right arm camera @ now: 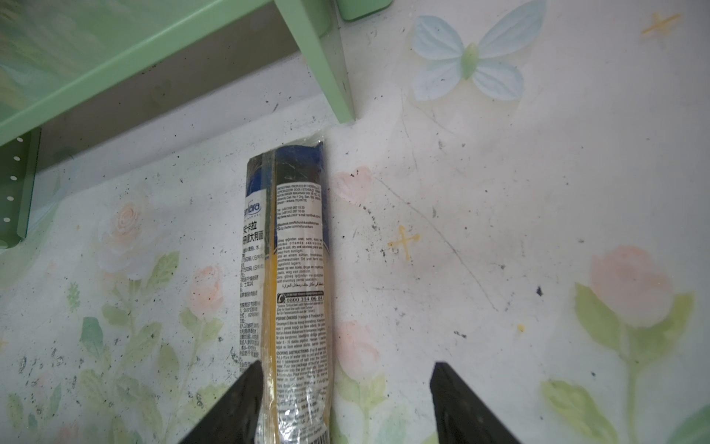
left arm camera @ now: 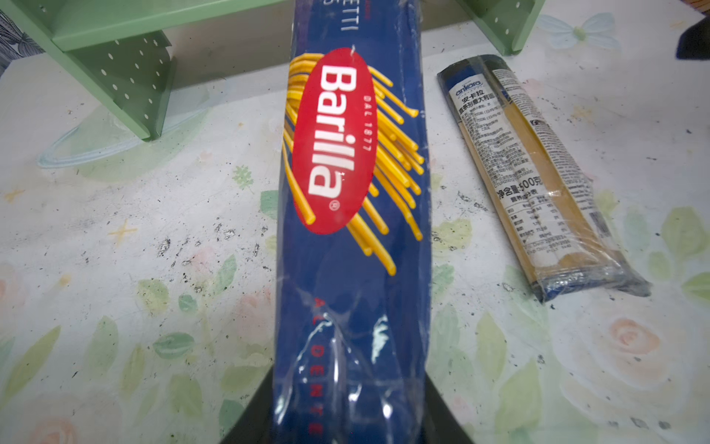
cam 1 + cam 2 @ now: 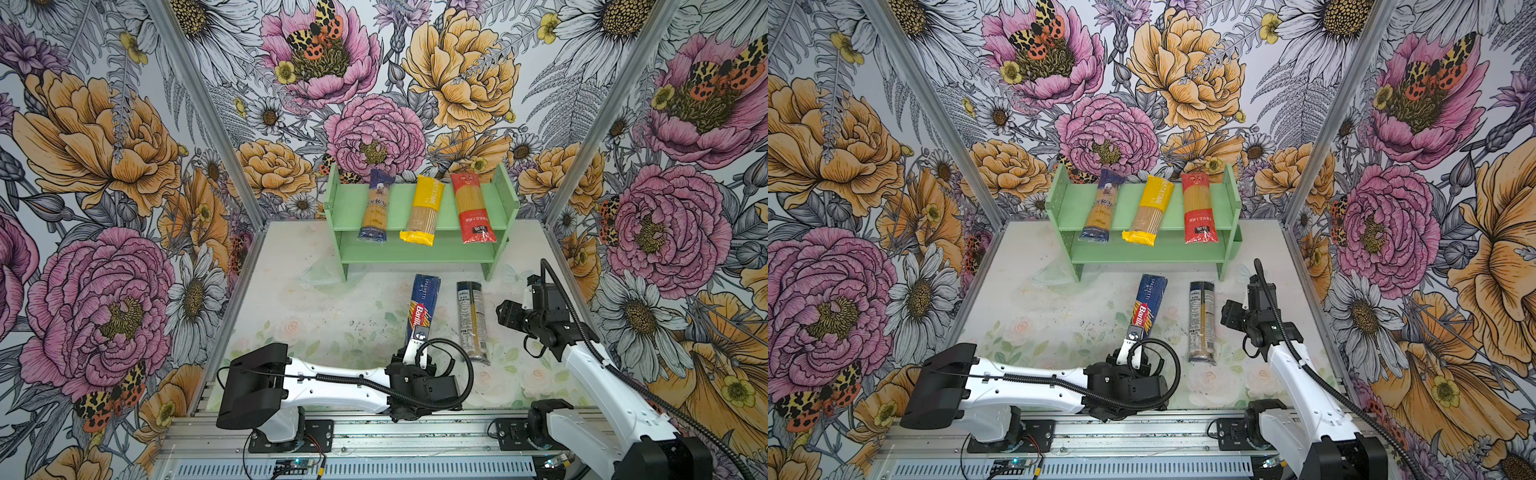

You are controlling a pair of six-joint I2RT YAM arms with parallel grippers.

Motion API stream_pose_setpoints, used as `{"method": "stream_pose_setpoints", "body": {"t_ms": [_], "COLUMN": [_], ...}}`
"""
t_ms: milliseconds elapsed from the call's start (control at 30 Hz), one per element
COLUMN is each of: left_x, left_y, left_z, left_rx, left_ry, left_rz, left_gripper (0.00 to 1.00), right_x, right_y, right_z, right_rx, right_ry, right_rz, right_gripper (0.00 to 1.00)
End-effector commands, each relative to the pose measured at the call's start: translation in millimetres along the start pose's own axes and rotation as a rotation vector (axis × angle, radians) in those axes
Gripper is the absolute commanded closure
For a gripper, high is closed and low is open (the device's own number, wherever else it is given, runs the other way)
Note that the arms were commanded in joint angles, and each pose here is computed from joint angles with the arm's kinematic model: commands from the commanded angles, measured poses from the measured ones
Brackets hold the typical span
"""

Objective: Arrange pasta packages on shelves
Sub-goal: Pick up the pasta bag from the center of the table, then place the pasta bag on the shelf.

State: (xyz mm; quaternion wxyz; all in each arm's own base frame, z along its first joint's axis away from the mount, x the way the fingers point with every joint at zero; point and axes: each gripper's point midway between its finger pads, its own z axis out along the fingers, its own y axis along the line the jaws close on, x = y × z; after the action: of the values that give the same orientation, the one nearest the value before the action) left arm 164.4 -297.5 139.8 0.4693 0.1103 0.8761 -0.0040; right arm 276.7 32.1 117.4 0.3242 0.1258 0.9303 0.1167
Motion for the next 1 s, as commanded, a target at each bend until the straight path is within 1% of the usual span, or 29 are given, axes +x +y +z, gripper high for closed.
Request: {"method": "stream_pose_setpoints", "body": {"t_ms": [0, 200, 333, 467, 567, 800, 967], "left_x": [-56, -73, -85, -91, -100, -110, -119], "left_y": [15, 42, 54, 72, 80, 92, 89], "left_z": [-18, -14, -9, 8, 15, 32, 49], "left_rx": [-0.022, -0.034, -0.049, -0.092, -0.12, -0.156, -0.16], "left_ry": [-0.183, -0.161, -0.145, -0.105, -0.101, -0.065, -0.036], "left_rz": [-0.112, -0.182, -0.187, -0.215, -0.201, -0.193, -0.175], "left_gripper": [0.8, 0.8, 0.8, 0.8, 0.8, 0.8, 0.8], "right_x": [-3, -5, -5, -6, -8, -7, -7], "right_y": [-3, -2, -1, 0, 1, -1, -1], "right_z": [2, 1, 0, -1, -3, -2, -1], "right_rx": [0.013, 0.006, 0.005, -0.001, -0.006, 0.0, 0.004], "right_ry": [-0.017, -0.021, -0.023, -0.03, -0.038, -0.033, -0.03], "right_rz": [0.012, 0.011, 0.011, 0.008, 0.007, 0.008, 0.007], "right_gripper": [0.29, 0.29, 0.29, 0.29, 0.29, 0.29, 0.29]}}
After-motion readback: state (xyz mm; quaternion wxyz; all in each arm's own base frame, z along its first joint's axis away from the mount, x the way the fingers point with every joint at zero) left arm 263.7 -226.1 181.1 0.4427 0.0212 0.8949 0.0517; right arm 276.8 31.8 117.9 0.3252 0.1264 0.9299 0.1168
